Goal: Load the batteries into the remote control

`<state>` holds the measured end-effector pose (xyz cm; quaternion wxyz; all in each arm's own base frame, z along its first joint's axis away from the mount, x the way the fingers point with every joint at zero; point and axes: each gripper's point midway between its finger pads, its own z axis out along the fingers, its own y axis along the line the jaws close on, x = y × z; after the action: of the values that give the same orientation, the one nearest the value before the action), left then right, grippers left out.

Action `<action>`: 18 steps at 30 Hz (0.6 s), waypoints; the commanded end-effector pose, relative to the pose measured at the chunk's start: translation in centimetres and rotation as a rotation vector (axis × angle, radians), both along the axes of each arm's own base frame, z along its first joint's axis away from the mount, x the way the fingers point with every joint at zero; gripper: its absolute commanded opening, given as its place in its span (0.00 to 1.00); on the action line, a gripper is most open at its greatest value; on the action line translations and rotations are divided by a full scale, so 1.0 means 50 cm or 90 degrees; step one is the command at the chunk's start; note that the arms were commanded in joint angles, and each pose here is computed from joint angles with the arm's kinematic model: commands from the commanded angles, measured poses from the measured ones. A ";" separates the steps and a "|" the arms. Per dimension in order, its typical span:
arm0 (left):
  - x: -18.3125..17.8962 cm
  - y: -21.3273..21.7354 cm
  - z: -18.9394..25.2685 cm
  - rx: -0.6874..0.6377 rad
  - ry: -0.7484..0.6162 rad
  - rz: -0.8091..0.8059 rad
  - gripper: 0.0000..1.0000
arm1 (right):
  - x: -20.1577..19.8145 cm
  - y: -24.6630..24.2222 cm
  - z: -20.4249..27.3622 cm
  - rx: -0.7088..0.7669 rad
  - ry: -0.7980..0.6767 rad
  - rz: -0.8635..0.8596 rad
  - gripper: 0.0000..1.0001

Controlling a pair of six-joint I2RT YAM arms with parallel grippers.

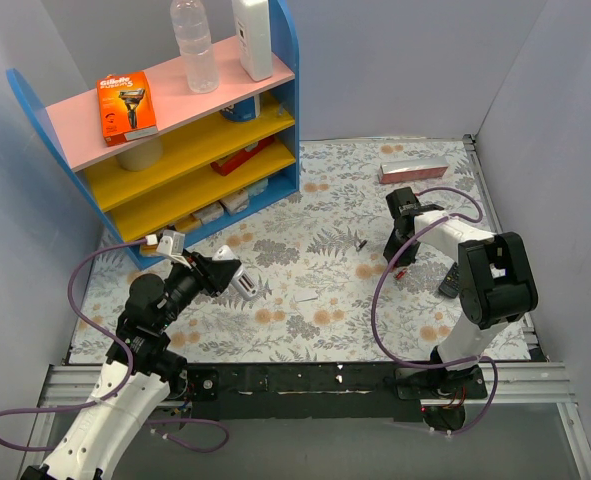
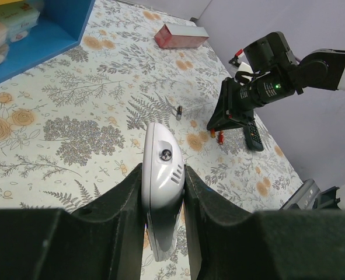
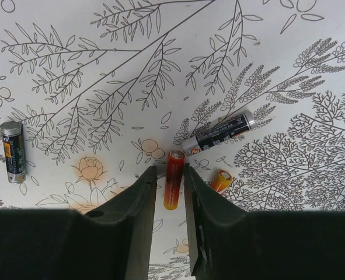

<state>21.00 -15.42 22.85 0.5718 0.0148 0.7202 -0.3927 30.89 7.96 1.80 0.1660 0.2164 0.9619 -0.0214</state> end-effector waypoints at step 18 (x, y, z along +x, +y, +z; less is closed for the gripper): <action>-0.023 -0.045 0.003 -0.043 -0.019 -0.090 0.00 | 0.019 0.086 0.067 -0.015 -0.117 0.198 0.01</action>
<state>20.67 -16.48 22.19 0.5553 0.0291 0.7186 -0.4176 30.83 9.83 2.09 0.1948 0.1274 0.9724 -0.0151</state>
